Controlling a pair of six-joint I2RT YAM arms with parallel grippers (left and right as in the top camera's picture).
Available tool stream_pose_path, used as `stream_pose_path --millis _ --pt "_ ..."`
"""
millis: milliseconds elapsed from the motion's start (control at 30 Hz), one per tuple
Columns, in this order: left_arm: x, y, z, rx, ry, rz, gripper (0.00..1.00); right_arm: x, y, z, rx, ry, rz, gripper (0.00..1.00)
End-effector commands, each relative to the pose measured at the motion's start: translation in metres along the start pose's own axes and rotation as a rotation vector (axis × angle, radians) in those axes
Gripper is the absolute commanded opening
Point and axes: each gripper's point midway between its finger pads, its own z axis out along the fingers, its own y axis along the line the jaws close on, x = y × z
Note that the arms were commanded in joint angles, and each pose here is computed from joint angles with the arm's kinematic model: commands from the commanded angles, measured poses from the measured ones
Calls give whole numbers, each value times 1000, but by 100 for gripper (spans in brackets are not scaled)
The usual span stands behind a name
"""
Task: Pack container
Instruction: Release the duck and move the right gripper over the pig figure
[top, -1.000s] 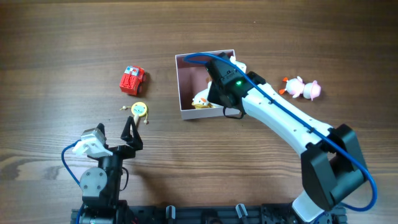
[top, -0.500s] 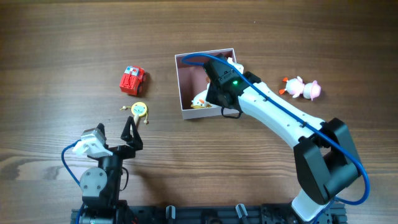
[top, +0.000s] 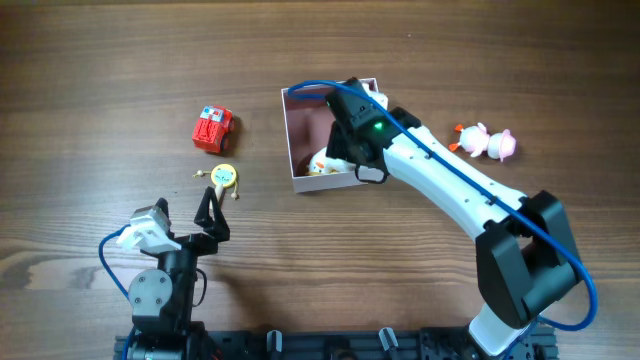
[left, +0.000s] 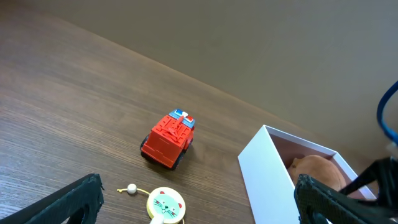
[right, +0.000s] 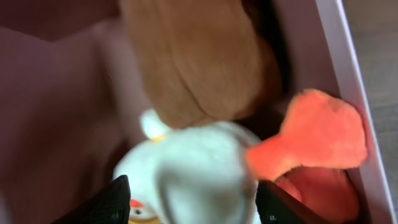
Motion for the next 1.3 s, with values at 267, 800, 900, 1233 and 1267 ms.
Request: stream_pose_path --millis 267,800,900,1233,1267 --pt "-1 3 0 -12 -9 18 100 -79 -10 -69 124 -193 -114 76" --pt "-1 3 0 -11 -9 18 100 -125 -198 -88 361 -113 65 98" --pt "-1 3 0 -12 -9 18 100 -122 -222 -81 364 -73 60 99" --pt "-1 3 0 -12 -9 18 100 -82 -284 -28 381 20 70 100" --pt "-1 3 0 -12 -9 18 100 -78 -288 -24 383 22 73 100"
